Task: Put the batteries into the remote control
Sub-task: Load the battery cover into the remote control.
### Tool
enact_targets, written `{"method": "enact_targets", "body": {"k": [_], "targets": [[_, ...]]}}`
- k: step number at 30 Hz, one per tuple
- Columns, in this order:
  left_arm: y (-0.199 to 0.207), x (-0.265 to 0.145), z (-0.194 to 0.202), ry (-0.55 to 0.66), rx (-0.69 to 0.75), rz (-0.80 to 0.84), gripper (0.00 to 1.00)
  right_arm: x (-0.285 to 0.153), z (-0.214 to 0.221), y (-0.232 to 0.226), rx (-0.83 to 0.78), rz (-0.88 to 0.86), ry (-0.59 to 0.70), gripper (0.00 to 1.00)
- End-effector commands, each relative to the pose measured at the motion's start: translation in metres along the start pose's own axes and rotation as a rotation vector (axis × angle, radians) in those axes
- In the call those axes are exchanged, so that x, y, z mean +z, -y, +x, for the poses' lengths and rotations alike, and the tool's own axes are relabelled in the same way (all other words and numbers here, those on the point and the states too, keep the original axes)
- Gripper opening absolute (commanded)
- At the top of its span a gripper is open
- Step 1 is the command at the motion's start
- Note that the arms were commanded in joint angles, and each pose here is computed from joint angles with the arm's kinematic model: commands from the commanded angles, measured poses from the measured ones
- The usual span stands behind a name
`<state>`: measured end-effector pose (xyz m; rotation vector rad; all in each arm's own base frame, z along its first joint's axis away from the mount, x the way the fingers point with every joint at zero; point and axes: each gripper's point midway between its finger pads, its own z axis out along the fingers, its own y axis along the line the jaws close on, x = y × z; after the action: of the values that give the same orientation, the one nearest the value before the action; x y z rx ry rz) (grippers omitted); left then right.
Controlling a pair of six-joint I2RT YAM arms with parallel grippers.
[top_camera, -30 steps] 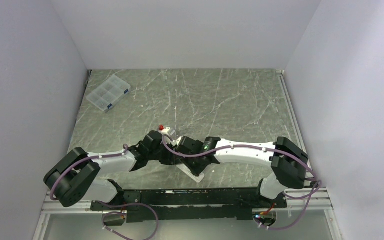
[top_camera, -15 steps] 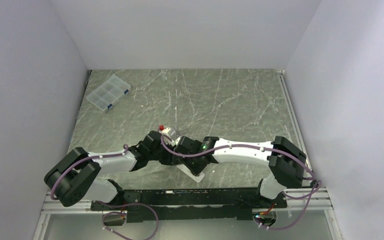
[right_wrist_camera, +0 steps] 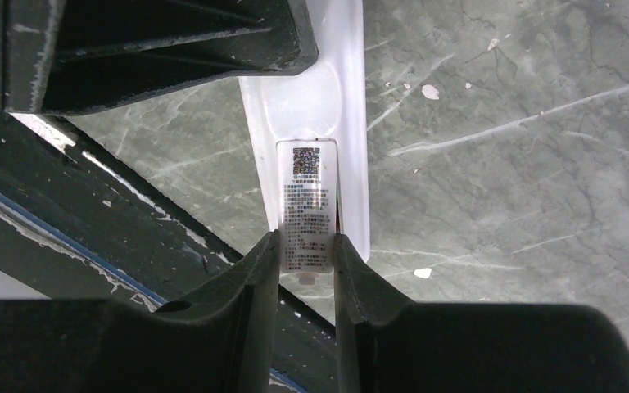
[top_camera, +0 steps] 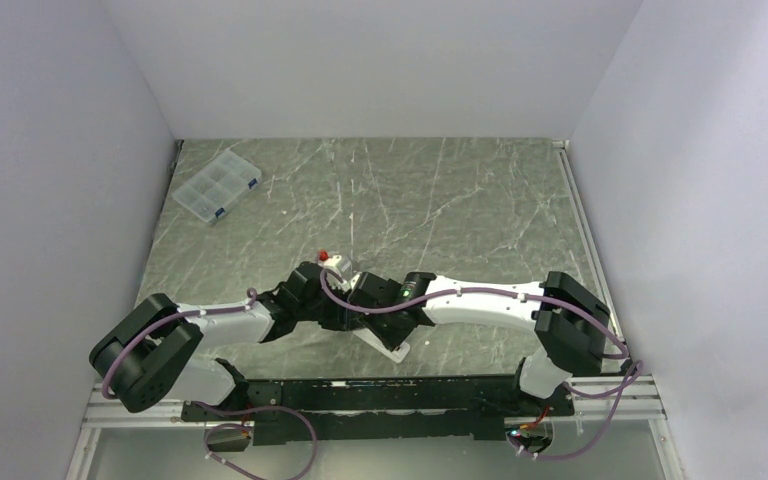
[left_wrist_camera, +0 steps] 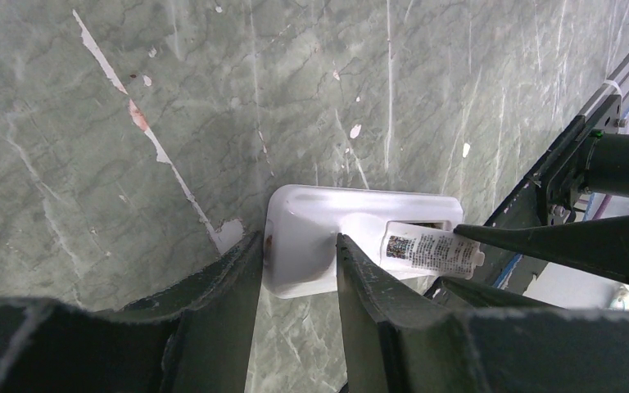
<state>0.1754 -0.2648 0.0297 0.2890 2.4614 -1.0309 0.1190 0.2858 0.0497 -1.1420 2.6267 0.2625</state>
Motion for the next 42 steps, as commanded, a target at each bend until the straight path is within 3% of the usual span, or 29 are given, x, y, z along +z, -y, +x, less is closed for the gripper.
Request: {"method": "enact_targets", "body": {"k": [1, 29, 42], "targets": [[0.0061, 0.0011, -0.0067, 0.016, 0.025, 0.026, 0.43, -0.0041, -0.0181, 0.0033, -0.002, 0.023, 0.046, 0.05], [0.0059, 0.0028, -0.0045, 0.006, 0.026, 0.032, 0.43, -0.0024, -0.0221, 0.0061, -0.064, 0.036, 0.039, 0.06], [0.0054, 0.0037, -0.0036, 0.001, 0.027, 0.031, 0.43, 0.0001, -0.0216, 0.0059, -0.058, 0.036, 0.037, 0.15]]}}
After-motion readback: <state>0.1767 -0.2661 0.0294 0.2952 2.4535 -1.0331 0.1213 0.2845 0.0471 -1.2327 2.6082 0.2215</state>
